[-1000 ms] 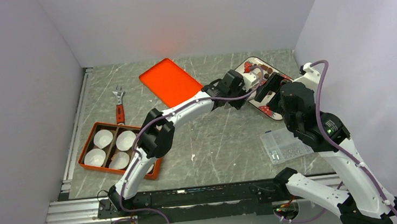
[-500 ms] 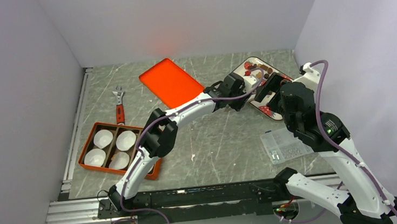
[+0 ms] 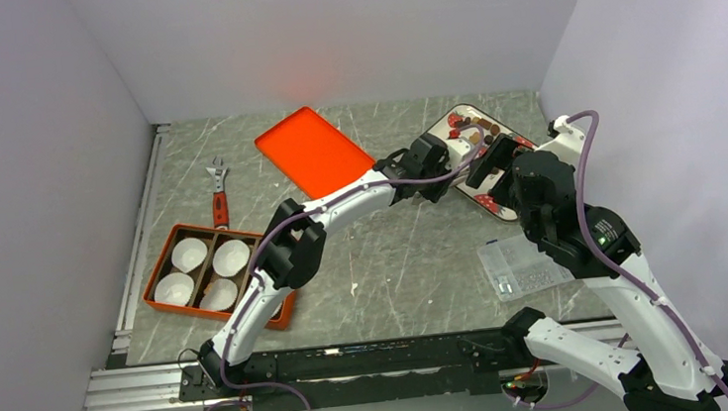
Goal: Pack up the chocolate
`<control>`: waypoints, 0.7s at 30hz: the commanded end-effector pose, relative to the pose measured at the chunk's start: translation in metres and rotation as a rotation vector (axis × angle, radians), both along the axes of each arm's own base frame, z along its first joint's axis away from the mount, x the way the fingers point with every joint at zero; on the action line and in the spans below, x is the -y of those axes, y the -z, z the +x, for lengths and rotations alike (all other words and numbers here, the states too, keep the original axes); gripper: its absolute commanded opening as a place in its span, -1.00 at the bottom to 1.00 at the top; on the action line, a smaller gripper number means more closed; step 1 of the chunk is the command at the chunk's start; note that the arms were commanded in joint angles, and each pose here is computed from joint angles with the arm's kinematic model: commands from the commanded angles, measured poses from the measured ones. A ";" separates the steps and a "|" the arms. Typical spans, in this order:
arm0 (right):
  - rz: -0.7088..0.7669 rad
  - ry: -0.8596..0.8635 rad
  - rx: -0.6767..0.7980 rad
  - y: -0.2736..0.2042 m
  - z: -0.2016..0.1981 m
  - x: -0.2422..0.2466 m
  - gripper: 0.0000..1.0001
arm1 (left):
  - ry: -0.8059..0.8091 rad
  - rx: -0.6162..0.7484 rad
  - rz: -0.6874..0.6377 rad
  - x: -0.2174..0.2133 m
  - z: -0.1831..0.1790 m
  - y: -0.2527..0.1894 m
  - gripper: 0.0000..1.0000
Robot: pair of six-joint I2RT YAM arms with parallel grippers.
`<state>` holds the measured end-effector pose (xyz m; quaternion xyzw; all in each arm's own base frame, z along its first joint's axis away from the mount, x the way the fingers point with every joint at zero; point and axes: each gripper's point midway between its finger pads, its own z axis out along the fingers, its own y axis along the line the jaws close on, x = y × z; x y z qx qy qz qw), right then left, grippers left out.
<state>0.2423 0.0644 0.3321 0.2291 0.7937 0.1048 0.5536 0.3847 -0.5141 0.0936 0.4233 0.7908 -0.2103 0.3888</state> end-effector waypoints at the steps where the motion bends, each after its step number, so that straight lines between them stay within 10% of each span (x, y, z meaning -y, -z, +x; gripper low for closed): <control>1: 0.026 -0.035 0.029 -0.008 0.005 -0.011 0.99 | 0.055 0.078 -0.111 0.017 -0.009 -0.060 -0.57; 21: 0.014 -0.068 0.007 -0.001 0.011 -0.020 0.99 | -0.023 0.088 -0.177 -0.020 -0.023 -0.125 -0.78</control>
